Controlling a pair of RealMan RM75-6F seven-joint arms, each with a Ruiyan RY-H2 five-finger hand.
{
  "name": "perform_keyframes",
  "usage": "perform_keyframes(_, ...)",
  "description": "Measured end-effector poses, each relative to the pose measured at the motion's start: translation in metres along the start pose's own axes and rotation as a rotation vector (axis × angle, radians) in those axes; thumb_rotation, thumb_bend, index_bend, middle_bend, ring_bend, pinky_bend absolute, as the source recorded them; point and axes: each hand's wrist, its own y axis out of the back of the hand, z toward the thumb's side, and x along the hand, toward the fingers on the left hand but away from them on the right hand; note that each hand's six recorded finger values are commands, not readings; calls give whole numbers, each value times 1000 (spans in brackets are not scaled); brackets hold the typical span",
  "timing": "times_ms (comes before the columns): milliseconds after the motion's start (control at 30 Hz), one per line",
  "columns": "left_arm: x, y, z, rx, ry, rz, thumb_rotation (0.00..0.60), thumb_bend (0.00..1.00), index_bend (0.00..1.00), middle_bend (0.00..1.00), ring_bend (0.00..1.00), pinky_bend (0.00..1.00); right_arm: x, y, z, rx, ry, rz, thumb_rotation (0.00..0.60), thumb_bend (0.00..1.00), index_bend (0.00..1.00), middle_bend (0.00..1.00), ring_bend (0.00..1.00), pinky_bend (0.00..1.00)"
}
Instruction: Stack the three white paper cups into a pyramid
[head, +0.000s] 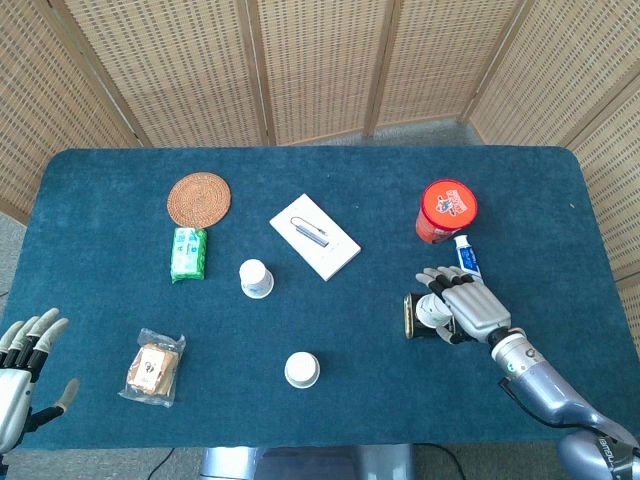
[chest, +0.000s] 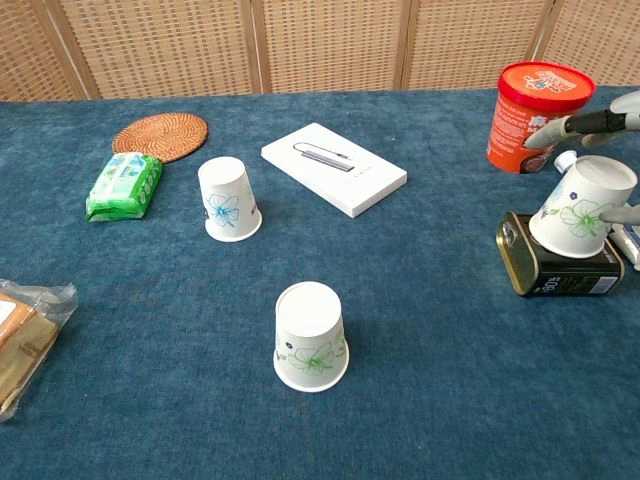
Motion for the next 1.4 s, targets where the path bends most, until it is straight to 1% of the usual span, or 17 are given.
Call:
perform_keyframes(67,-1,-1,-1,-1,6,-6,600,411,93,67,0,0,-2,-1,-2,-5,-3,-3,600,426,141,0,0,207)
perform_keyframes(167,-2,-1,-2,-2,11,-4,600,411,93,67,0,0,-5,-3,-5,-5,-7,-2,600,440,169,0,0,240)
perform_keyframes(300,-2,0,-1,2,11,-1,600,411,93,67,0,0,-8,-5,-8,1,-9,0,600,447,182,6,0,280)
perform_keyframes(433,-1,0,1,3,6,-2,600,411,93,67,0,0,-8,-5,-9,6,-6,0,600,465,213,40,0,353)
perform_keyframes(600,-1,0,3,6,2,-3,600,411,92,67,0,0,-10,-9,-12,5,-9,6,600,521,264,94,1,482)
perform_keyframes(767,-3,1,2,6,7,1,600,411,93,67,0,0,-11,-11,-13,-5,-7,12,600,532,297,140,54,573)
perform_keyframes(1033,-1,0,4,3,-2,0,600,411,93,67,0,0,-8,-9,-13,-10,-1,7,600,531,328,177,102,643)
perform_keyframes(1200,-1,0,4,4,-4,-2,600,411,93,67,0,0,-7,-9,-12,-3,-1,7,600,531,336,186,110,656)
perform_keyframes(1400,0,2,4,3,-11,3,600,411,93,67,0,0,-4,-3,3,-1,34,1,600,529,335,186,110,656)
